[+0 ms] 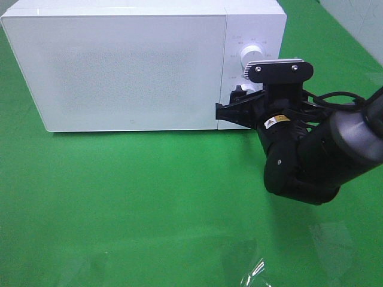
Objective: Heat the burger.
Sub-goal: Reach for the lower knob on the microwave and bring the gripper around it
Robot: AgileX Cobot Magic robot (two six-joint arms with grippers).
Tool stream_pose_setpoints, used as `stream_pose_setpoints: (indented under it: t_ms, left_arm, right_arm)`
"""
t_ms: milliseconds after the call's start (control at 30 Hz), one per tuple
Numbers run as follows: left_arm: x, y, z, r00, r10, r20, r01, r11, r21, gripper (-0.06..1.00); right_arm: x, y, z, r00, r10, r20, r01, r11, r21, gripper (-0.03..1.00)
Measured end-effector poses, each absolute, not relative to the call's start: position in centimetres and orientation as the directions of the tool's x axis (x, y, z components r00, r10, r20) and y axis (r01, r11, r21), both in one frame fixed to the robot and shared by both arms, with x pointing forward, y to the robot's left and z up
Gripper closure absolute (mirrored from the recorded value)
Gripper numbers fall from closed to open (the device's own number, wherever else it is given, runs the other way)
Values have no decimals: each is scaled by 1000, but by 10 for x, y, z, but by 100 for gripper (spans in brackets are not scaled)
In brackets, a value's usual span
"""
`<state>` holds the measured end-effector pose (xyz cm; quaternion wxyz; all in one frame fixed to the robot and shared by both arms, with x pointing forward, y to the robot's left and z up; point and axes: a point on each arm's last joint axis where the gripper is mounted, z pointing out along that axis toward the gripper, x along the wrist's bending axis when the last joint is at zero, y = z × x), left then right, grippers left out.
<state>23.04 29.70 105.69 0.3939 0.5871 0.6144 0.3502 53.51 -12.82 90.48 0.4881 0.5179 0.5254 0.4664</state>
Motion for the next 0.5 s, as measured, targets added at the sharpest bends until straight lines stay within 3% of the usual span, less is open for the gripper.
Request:
stream_pose_setpoints:
  t_ms: [500]
  left_arm:
    - [230,297,1057,0,997,-73,446,65,893,-4]
  right_arm:
    - [558,-116,883,7,1000,-30,110,29,994,24]
